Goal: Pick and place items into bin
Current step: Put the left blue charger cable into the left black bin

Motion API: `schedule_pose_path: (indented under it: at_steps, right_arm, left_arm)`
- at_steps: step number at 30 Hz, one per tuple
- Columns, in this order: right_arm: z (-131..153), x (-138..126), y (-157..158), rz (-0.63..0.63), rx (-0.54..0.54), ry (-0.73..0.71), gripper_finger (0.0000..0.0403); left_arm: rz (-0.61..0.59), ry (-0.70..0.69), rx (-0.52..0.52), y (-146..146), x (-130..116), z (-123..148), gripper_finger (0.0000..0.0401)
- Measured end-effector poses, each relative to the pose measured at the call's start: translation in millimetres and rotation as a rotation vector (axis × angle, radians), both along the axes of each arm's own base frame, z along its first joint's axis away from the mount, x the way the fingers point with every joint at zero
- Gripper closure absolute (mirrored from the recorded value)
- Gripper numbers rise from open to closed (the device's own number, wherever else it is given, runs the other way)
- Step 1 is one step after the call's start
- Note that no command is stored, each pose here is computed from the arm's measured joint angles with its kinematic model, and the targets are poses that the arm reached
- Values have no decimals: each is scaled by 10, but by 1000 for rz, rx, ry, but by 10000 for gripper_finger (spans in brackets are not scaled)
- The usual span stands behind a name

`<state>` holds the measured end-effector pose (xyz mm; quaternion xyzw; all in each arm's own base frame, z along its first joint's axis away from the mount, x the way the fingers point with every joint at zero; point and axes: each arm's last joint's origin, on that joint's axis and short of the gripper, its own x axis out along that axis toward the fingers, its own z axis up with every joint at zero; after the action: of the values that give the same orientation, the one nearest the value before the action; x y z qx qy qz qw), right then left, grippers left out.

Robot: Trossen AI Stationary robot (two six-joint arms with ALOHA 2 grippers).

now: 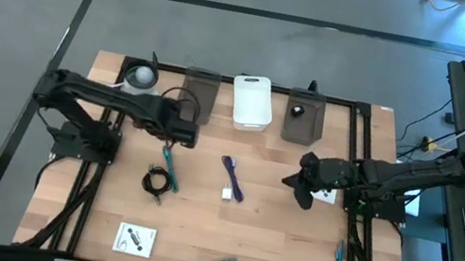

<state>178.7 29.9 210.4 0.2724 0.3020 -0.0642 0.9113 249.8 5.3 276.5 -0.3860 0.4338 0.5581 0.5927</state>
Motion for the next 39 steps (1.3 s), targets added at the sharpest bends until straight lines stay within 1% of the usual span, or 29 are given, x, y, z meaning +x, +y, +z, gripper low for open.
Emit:
schedule_pose_path:
  at_steps: [4,7,10,15,18,21,24,27,30,34,39]
  right_arm:
    - [-10,-7,3,48,-36,11,399]
    - [-24,-20,7,84,-53,29,399]
    - [-43,-34,9,113,-68,52,399]
    - [-50,-42,14,155,-86,60,399]
    - [-52,-43,14,157,-89,62,399]
    - [-53,-44,14,160,-92,63,399]
    - [-53,-44,14,160,-91,63,399]
    - [-53,-44,15,164,-88,63,399]
    - [-52,-44,19,175,-79,63,399]
    - [-52,-45,21,176,-74,63,399]
    - [-51,-44,20,176,-74,62,399]
  left_arm:
    - [71,53,-67,-19,90,-149,316]
    - [109,84,-114,-34,142,-239,305]
    - [150,112,-143,-45,207,-343,282]
    - [210,167,-179,-60,306,-529,233]
    - [233,208,-184,-62,350,-637,206]
    - [257,246,-209,-54,389,-739,189]
    - [267,272,-220,-34,395,-814,185]
    - [288,259,-246,22,367,-953,188]
    - [294,206,-283,64,332,-1097,192]
    - [329,185,-302,91,258,-1260,193]
    - [333,124,-336,97,190,-1443,194]
